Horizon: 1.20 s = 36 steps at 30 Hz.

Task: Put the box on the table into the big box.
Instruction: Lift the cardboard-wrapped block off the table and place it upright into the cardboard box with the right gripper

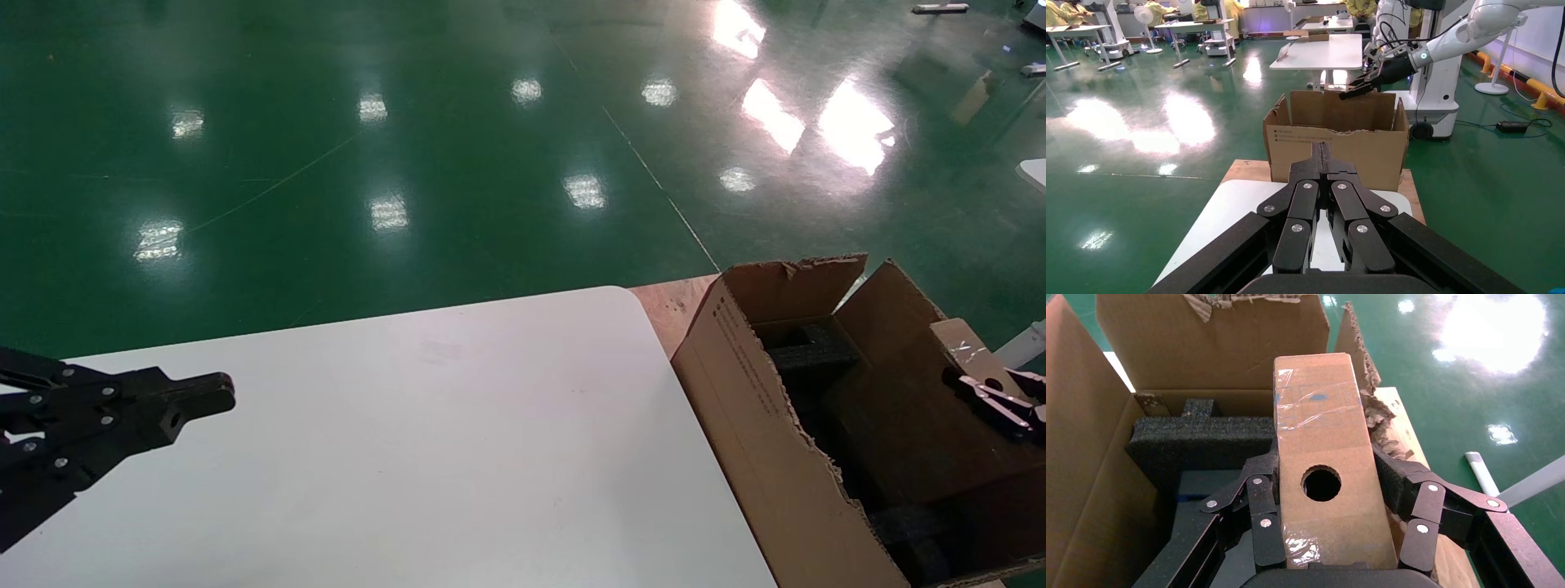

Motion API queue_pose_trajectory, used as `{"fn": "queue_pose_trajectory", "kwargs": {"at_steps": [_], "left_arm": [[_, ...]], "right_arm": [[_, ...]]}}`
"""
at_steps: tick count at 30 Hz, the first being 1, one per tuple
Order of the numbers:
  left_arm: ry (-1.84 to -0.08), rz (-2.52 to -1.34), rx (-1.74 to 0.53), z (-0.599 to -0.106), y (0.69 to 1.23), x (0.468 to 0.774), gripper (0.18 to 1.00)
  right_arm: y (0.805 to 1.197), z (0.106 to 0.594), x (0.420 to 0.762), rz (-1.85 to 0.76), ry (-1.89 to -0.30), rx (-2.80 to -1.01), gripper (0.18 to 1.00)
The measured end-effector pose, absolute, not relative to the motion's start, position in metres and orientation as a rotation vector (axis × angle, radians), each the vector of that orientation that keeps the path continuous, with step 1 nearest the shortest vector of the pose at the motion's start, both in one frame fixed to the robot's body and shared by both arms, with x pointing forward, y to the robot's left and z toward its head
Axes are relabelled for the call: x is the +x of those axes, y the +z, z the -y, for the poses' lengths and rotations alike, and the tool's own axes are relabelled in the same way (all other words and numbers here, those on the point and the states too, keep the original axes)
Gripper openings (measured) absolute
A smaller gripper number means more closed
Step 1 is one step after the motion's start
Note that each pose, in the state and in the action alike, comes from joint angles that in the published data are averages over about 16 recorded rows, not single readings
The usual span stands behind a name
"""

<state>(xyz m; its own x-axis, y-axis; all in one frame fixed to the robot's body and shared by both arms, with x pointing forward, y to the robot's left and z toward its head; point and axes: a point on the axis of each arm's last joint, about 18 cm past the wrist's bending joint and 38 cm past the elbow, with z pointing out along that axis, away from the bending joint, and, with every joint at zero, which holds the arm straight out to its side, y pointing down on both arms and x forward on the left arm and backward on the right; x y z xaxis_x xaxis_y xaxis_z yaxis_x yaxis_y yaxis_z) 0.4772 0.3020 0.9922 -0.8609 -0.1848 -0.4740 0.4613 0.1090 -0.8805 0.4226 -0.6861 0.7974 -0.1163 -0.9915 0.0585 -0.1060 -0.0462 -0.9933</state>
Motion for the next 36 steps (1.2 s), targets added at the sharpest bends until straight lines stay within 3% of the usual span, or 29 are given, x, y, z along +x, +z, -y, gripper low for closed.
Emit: {"fn": "queue_pose_trajectory", "kwargs": {"at_steps": [36], "left_arm": [[-1.803,-1.920,0.268,-0.302,0.992,0.477,0.198]], "right_arm": [[0.788,0.692,0.439,-1.423,-1.284,-1.285,0.473]]}}
